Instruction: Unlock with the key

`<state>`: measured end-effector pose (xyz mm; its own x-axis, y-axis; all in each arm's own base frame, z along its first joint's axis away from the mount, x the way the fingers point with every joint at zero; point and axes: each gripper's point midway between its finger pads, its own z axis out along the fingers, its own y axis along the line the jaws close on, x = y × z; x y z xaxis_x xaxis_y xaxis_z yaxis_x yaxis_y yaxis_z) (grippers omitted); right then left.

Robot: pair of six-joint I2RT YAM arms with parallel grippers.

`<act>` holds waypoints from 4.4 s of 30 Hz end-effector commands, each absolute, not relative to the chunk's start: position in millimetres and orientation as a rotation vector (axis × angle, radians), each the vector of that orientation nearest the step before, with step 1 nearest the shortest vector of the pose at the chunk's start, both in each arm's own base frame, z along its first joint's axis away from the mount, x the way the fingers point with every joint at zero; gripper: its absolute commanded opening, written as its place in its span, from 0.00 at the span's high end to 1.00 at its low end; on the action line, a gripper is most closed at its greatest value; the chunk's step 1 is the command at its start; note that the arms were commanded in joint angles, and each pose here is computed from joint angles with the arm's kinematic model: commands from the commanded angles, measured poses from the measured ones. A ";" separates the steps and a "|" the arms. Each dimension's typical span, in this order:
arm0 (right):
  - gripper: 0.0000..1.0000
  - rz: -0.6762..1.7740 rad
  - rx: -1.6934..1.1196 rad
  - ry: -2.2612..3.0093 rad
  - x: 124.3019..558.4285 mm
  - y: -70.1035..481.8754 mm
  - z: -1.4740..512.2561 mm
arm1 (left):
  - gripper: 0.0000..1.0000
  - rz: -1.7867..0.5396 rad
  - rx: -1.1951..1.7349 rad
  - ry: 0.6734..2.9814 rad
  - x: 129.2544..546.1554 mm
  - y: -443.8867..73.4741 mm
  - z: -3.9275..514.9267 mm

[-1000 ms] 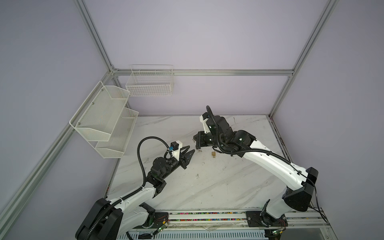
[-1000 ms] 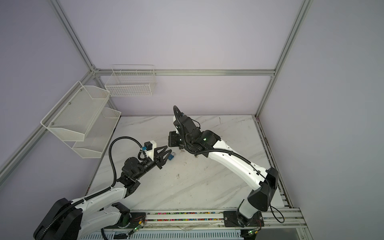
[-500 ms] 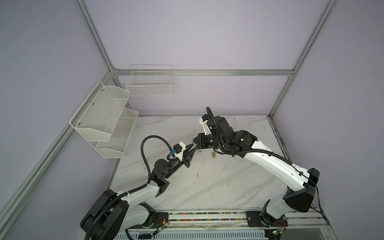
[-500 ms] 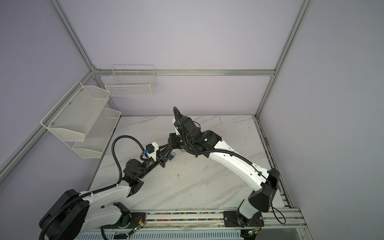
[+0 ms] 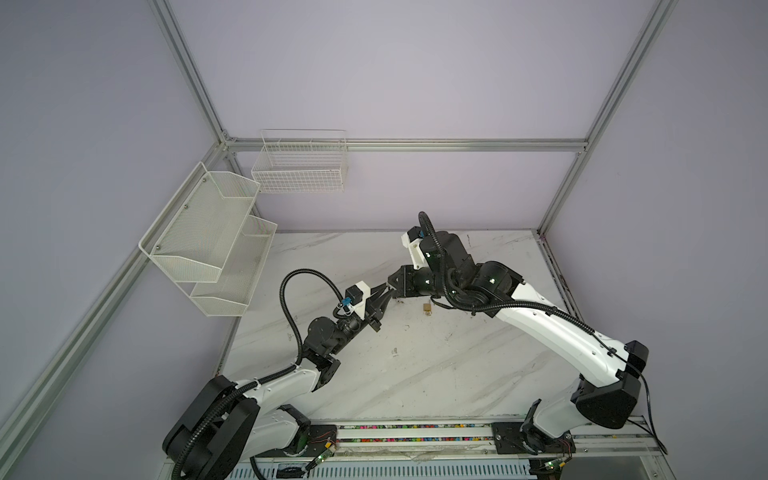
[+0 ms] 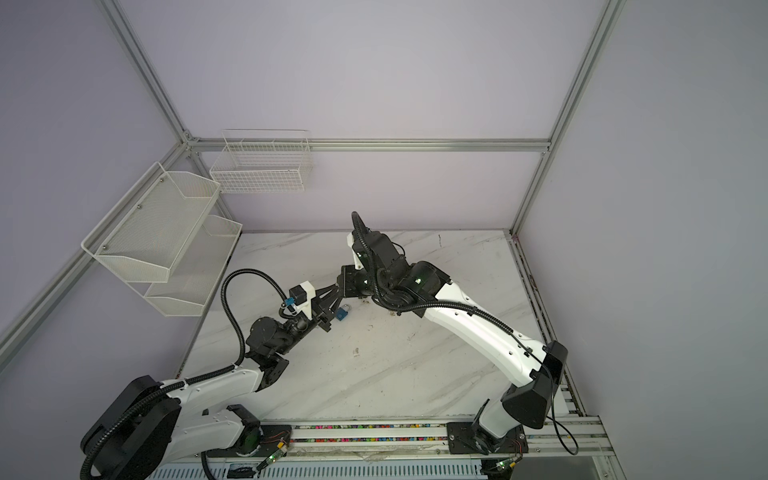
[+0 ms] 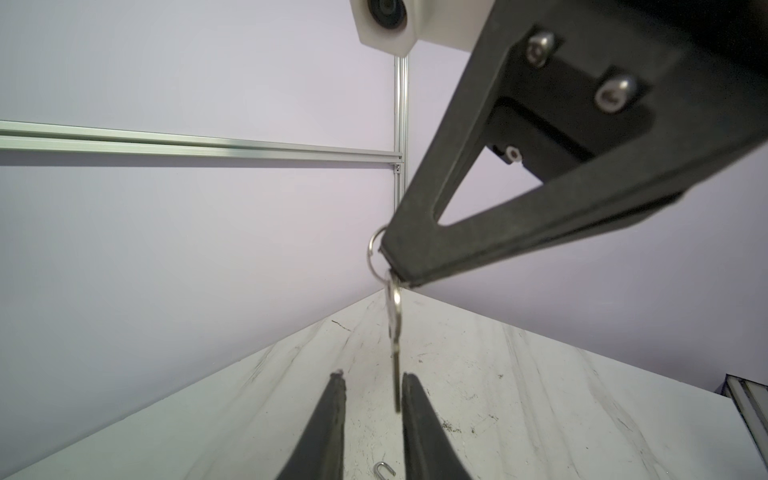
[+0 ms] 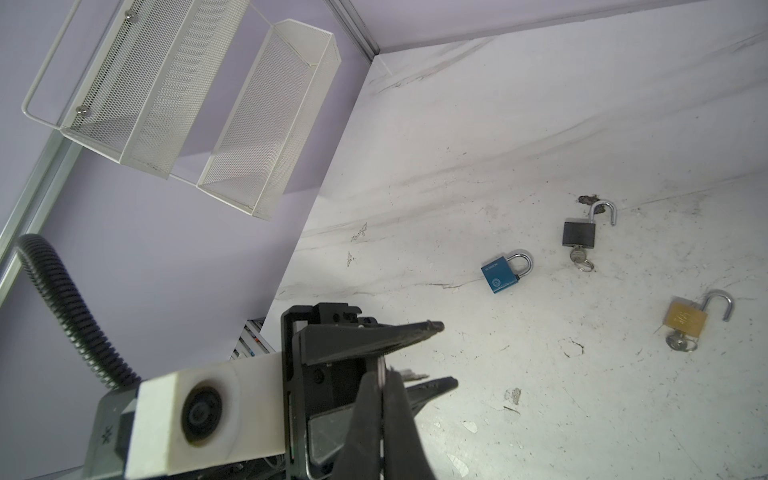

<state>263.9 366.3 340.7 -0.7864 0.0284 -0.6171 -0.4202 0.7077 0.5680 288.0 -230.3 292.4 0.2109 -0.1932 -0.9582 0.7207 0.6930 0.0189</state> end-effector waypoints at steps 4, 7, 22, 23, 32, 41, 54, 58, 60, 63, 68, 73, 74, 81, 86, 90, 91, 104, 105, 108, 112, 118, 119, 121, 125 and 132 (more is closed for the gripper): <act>1.00 0.973 -0.297 2.311 259.9 363.3 340.0 | 0.82 -0.708 0.512 1.022 283.1 -234.7 352.3; 1.00 0.975 -0.291 2.297 260.1 361.4 343.9 | 0.83 -0.709 0.506 1.031 285.3 -235.0 350.6; 1.00 0.963 -0.265 2.263 262.8 355.1 354.4 | 0.93 -0.728 0.519 1.044 283.4 -237.2 344.5; 1.00 0.963 -0.264 2.261 262.7 354.1 354.9 | 0.94 -0.728 0.522 1.048 283.4 -237.5 343.5; 1.00 0.964 -0.305 2.233 260.6 352.8 358.9 | 1.00 -0.732 0.573 1.085 279.8 -242.0 342.6; 0.48 1.003 -0.484 2.077 265.1 338.2 363.7 | 1.00 -0.778 0.634 1.312 274.4 -244.2 330.1; 0.45 1.151 -0.820 1.958 248.8 351.5 336.6 | 1.00 -0.885 0.777 1.488 257.6 -257.8 337.2; 0.51 1.174 -0.834 1.954 253.5 345.3 331.1 | 1.00 -0.930 0.816 1.464 250.5 -262.8 343.8; 0.55 1.194 -0.846 1.941 253.3 345.2 329.7 | 1.00 -0.938 0.817 1.459 250.4 -263.4 346.0; 0.63 1.208 -0.851 1.914 249.4 339.5 336.0 | 1.00 -0.951 0.824 1.462 250.9 -265.3 346.8; 0.75 1.231 -0.867 1.919 247.2 337.5 330.9 | 1.00 -0.970 0.829 1.453 252.0 -268.0 352.1; 0.82 1.229 -0.863 1.933 249.0 332.3 323.7 | 1.00 -0.991 0.829 1.439 252.9 -269.3 357.7; 0.79 1.233 -0.865 1.937 248.8 331.8 322.1 | 1.00 -1.001 0.835 1.434 251.7 -270.0 358.8; 0.77 1.258 -0.886 1.937 247.4 331.5 318.6 | 1.00 -1.037 0.836 1.409 252.1 -272.4 367.4; 0.73 1.312 -0.924 1.915 239.8 333.9 320.6 | 1.00 -1.066 0.811 1.402 255.9 -271.9 373.2; 0.82 1.317 -0.913 1.912 240.8 333.6 321.9 | 1.00 -1.090 0.813 1.406 257.2 -273.5 374.5; 0.82 1.312 -0.909 1.908 241.4 332.9 323.3 | 1.00 -1.089 0.812 1.405 257.7 -273.2 374.8; 1.00 1.271 -0.780 1.871 256.3 324.2 340.6 | 0.73 -1.064 0.733 1.439 258.9 -256.4 374.7; 1.00 1.278 -0.758 1.861 257.0 323.1 344.5 | 0.67 -1.062 0.719 1.450 258.5 -253.8 372.1; 1.00 1.295 -0.652 1.838 264.2 319.4 356.8 | 0.54 -1.079 0.653 1.474 254.9 -244.8 364.4; 1.00 1.289 -0.467 1.827 278.2 309.7 369.6 | 0.44 -1.113 0.500 1.506 252.7 -230.2 361.8; 1.00 1.392 -0.216 1.730 290.5 298.4 384.3 | 0.43 -1.305 0.053 1.517 271.3 -212.3 372.3; 1.00 1.420 -0.178 1.708 291.1 297.1 386.3 | 0.43 -1.330 -0.028 1.493 274.5 -208.9 372.8; 1.00 1.469 -0.134 1.673 291.3 297.4 388.4 | 0.45 -1.378 -0.131 1.444 275.1 -207.4 376.7; 1.00 1.499 -0.099 1.665 291.7 306.2 387.2 | 0.49 -1.427 -0.191 1.408 276.1 -222.1 383.8; 1.00 1.565 -0.059 1.614 282.7 314.0 391.8 | 0.56 -1.474 -0.268 1.352 284.4 -233.2 383.7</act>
<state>286.0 314.7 370.3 -0.6490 0.4424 -0.6189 -0.5549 0.2812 0.7829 282.9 -242.5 370.2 -0.4545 -0.7106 -0.5371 0.5184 0.2793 -0.8082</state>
